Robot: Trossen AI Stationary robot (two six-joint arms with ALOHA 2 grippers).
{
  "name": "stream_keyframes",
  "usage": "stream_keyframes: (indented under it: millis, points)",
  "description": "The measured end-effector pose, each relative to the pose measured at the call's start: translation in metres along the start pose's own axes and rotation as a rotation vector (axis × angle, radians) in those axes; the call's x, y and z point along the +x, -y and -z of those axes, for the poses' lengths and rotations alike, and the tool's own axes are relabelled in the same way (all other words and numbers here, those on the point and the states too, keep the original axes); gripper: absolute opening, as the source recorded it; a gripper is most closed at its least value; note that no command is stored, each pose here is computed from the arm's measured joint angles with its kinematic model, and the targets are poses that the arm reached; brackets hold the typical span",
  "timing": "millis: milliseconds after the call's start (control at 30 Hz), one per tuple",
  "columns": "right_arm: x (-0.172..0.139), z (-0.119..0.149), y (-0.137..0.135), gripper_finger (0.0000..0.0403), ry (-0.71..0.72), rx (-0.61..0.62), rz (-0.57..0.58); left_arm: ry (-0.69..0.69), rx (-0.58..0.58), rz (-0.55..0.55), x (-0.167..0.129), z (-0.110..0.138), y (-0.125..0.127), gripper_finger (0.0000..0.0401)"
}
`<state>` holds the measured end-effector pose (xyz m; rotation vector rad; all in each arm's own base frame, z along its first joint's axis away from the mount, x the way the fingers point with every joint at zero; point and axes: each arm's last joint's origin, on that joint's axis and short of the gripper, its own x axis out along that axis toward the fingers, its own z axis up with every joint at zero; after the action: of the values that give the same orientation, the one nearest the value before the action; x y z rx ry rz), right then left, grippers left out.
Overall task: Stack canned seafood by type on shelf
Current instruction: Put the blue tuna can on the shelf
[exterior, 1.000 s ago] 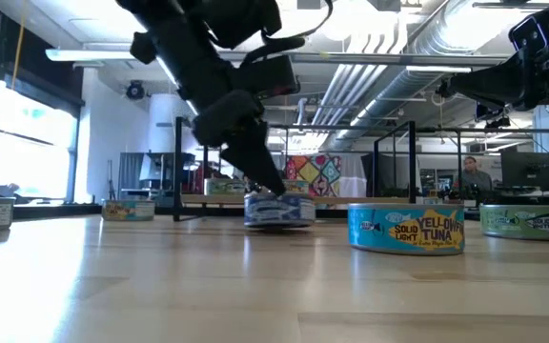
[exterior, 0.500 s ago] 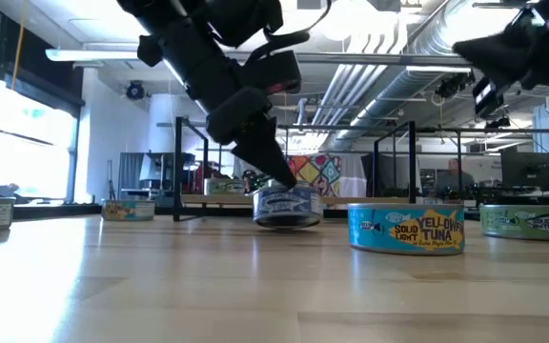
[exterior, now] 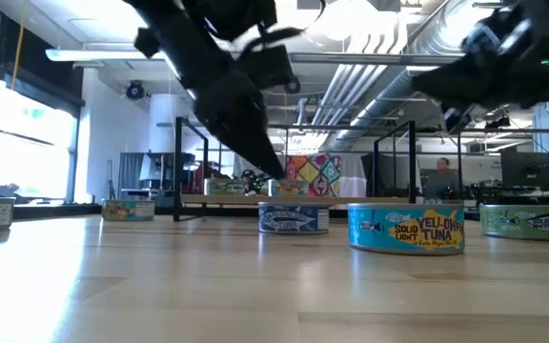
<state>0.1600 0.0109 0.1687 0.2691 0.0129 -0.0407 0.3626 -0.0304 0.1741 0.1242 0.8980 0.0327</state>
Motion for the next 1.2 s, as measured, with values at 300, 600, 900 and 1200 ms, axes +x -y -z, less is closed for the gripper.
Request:
stream_keyframes:
  millis: [300, 600, 900, 1200]
  points:
    - [0.064, 0.005, 0.010, 0.0090, -0.289, -0.126, 0.035, 0.058, 0.055, -0.005, -0.024, 0.052, -0.001, 0.0118]
    - [0.114, 0.011, 0.021, 0.0288, -0.690, -0.303, 0.076, 0.317, 0.025, -0.027, -0.020, 0.099, 0.001, 0.0117]
    - [0.134, 0.037, 0.020, 0.0329, -0.685, -0.304, 0.038, 0.328, 0.049, -0.070, -0.001, 0.105, -0.008, 0.0117]
    - [0.143, 0.061, 0.030, 0.0322, -0.691, -0.270, 0.084, 0.337, 0.057, -0.025, 0.014, 0.109, -0.022, 0.0117]
